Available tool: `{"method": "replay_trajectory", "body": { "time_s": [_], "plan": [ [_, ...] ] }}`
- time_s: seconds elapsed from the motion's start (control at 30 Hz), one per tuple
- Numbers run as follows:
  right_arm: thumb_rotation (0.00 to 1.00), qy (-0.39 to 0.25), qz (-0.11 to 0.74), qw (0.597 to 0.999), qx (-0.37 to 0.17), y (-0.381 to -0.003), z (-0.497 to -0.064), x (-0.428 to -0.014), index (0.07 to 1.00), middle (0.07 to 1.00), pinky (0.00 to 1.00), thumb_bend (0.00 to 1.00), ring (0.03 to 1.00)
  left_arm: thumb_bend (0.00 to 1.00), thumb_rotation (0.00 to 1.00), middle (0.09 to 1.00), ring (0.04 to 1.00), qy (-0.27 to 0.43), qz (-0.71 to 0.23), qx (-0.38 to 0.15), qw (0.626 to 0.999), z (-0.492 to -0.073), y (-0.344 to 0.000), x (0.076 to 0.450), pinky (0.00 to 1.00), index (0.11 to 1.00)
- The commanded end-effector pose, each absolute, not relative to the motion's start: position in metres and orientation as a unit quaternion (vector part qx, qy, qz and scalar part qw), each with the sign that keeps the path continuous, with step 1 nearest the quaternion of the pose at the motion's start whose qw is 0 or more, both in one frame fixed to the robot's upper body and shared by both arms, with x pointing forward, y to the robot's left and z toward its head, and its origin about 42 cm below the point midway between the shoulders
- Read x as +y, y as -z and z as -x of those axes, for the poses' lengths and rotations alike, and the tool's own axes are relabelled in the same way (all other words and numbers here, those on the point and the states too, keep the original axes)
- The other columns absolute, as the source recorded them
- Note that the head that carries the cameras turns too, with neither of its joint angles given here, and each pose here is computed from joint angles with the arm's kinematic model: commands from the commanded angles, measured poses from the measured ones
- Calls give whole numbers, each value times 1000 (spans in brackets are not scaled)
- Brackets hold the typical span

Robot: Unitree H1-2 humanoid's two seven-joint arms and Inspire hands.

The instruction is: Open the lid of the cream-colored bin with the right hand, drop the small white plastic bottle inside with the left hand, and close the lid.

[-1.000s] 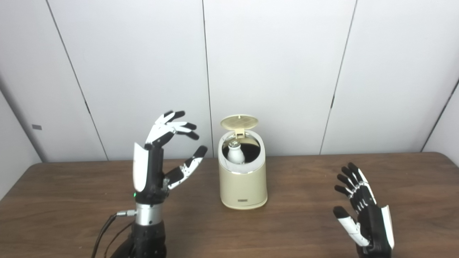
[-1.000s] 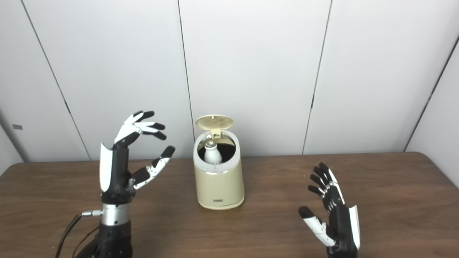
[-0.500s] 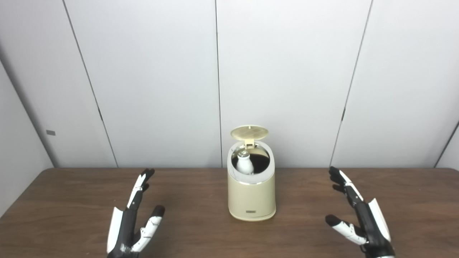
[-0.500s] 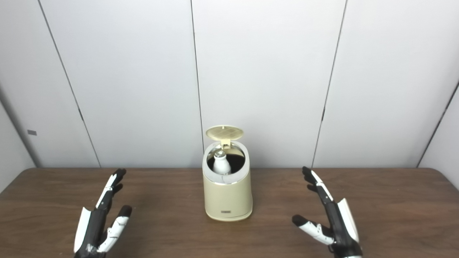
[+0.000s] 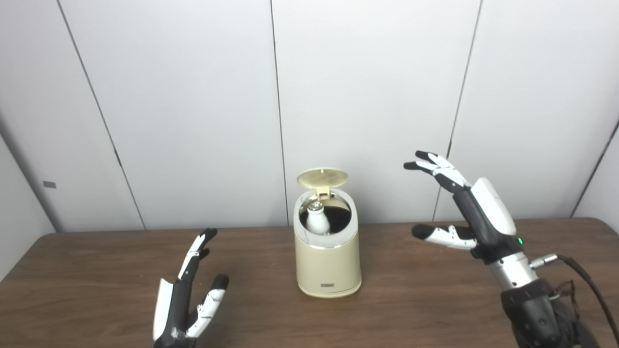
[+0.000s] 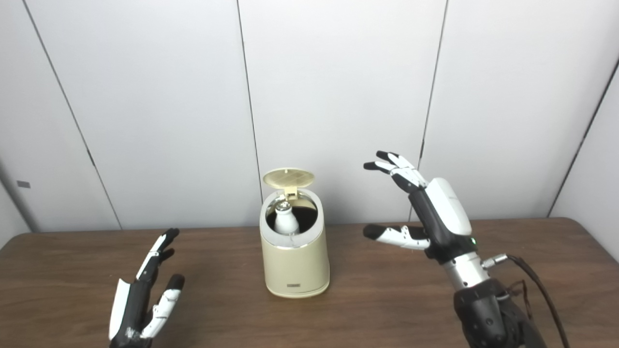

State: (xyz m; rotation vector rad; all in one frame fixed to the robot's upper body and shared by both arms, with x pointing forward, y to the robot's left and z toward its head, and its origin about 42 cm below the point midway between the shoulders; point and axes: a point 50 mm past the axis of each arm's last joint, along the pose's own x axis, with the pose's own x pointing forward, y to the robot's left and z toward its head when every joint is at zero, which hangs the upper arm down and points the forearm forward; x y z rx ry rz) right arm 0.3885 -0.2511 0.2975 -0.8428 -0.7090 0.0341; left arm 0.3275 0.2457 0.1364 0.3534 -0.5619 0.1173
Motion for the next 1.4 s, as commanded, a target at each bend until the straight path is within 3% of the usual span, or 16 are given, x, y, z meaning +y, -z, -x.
{"method": "replay_trajectory", "body": {
  "time_s": [0.0,0.13,0.33,0.53,0.97,1.37],
  "plan": [
    [956,-9,408,835,-368,-334,-395,-243,758,951,863,947,980,620,834,951,945,-57,-184,-278,941,-325,-132,249,916,924],
    [878,-20,427,824,-371,-355,-406,-231,780,980,876,909,1000,647,841,950,945,-61,-193,-279,939,-324,-130,248,912,922],
    [943,-36,474,801,-364,-376,-417,-215,795,1000,848,974,1000,623,821,940,946,-67,-200,-281,936,-323,-128,247,934,889],
    [929,-58,510,783,-351,-387,-432,-195,778,1000,907,993,1000,626,808,930,937,-70,-195,-281,937,-322,-128,248,923,861],
    [938,-80,549,766,-325,-392,-456,-175,751,1000,900,996,1000,615,778,919,924,-76,-191,-284,937,-319,-130,248,888,837],
    [935,-97,575,758,-292,-384,-461,-162,754,1000,954,974,1000,620,770,901,907,-85,-192,-289,934,-317,-130,248,863,820]
  ]
}}
